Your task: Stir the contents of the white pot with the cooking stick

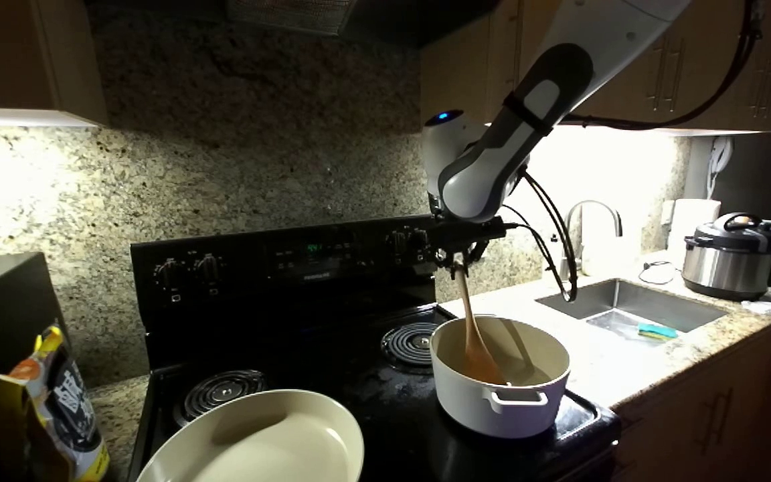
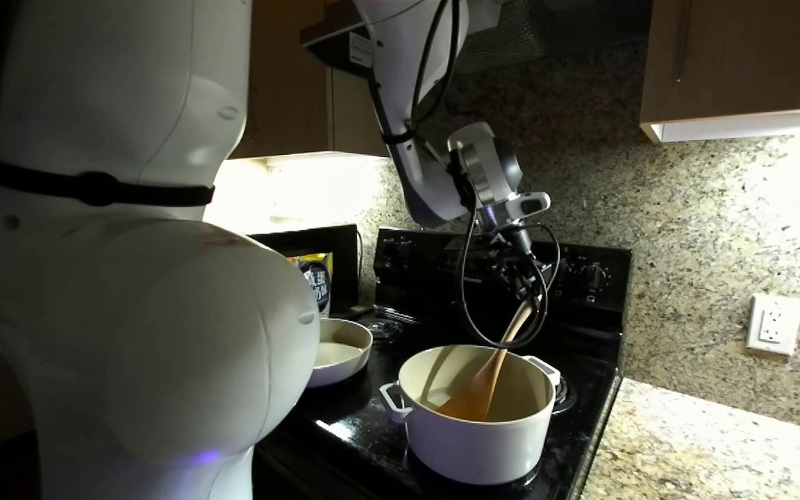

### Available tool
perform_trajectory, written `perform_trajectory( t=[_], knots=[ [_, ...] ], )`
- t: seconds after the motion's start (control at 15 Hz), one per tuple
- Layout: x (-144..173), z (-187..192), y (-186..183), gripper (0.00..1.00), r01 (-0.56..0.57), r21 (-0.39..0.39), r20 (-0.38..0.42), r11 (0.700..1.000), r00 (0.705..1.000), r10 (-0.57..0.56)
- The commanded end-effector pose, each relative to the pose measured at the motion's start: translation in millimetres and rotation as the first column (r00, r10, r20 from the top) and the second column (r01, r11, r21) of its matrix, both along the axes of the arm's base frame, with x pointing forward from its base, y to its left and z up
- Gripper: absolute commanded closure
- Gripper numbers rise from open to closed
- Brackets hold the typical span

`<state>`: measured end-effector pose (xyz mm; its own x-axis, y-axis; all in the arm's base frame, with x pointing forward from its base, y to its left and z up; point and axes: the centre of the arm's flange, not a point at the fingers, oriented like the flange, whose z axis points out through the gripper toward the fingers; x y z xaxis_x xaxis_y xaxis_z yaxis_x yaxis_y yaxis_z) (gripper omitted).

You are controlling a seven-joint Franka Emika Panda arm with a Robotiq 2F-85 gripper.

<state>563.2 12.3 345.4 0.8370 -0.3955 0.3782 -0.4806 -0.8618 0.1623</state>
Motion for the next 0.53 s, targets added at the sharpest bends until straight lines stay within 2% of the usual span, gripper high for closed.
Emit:
perform_trajectory(
  t=[0.0,0.47],
  knots=[
    [-4.4,8.8,-22.9,0.93,0.032,0.038,-0.002,0.999,0.999,-0.032],
    [1.4,-3.3,-66.4,0.93,0.152,0.114,-0.034,0.982,0.988,-0.149]
  ],
)
